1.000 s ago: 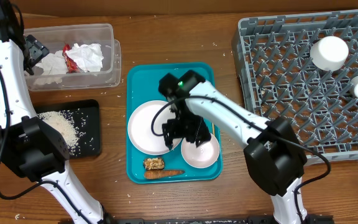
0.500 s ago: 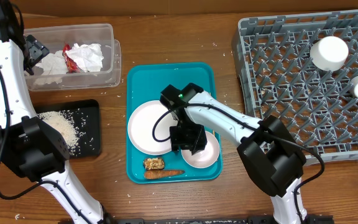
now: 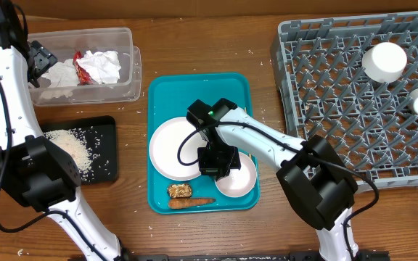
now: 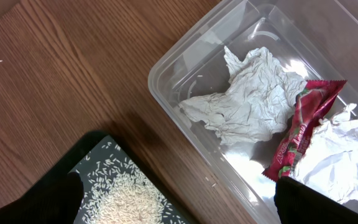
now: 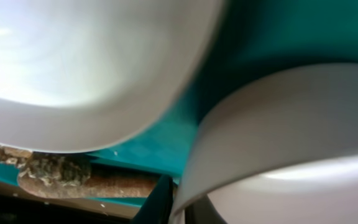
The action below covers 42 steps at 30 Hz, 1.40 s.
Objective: Sort waste into correct bins and load items into the dishwasher
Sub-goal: 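Grasp the pink-rimmed bowl rim with the right gripper and lift, then carry the bowl right and lower it inverted into the rack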
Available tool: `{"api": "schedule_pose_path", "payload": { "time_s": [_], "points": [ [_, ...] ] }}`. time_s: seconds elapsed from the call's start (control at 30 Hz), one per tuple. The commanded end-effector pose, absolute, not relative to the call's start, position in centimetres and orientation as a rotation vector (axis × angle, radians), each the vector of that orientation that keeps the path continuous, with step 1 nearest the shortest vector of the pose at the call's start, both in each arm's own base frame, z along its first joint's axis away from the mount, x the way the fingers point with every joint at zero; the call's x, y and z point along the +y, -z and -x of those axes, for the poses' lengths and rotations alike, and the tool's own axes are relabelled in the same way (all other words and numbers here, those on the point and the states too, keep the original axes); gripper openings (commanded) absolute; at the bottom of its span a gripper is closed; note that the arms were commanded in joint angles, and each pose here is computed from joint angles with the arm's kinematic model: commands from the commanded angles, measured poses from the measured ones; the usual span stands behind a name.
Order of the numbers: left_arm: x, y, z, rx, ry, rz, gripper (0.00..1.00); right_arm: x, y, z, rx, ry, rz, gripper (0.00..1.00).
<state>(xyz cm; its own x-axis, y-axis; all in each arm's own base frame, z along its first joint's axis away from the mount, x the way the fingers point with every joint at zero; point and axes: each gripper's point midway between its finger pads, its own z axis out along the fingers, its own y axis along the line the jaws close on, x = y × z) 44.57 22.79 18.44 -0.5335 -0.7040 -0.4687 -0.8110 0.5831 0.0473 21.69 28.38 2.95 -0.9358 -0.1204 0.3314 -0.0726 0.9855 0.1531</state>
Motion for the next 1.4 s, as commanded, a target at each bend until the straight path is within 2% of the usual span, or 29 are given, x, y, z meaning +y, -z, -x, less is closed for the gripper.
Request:
{"api": "schedule_pose_path", "payload": {
  "time_s": [0.0, 0.37, 0.6, 0.73, 0.9, 1.03, 1.2, 1.37],
  "points": [
    [22.4, -20.4, -44.5, 2.366, -0.348, 1.220, 1.00, 28.3, -3.1, -21.9, -2.793, 0.198, -0.137, 0.04],
    [22.4, -20.4, -44.5, 2.366, -0.348, 1.220, 1.00, 27.7, -6.0, -23.7, -2.798, 0.240, -0.123, 0.04],
    [22.4, -20.4, -44.5, 2.366, -0.348, 1.220, 1.00, 27.6, -11.1, -27.1, -2.892, 0.374, -0.172, 0.04],
    [22.4, -20.4, -44.5, 2.366, -0.348, 1.220, 1.00, 25.6, -14.8, -29.6, -2.965, 0.463, -0.172, 0.04],
    [22.4, -20.4, -44.5, 2.366, -0.348, 1.220, 1.00, 19.1, -19.0, -33.5, -3.089, 0.552, -0.007, 0.04],
    [22.4, -20.4, -44.5, 2.366, -0.348, 1.220, 1.00, 10.5, -21.5, -37.1, -3.198, 0.623, 0.302, 0.04],
    [22.4, -20.4, -44.5, 2.366, -0.348, 1.220, 1.00, 1.6, -23.7, -39.7, -3.248, 0.939, 0.477, 0.04],
    [22.4, -20.4, -44.5, 2.366, -0.348, 1.220, 1.00, -3.8, -26.2, -40.2, -3.292, 1.396, 0.404, 0.04]
  ]
}}
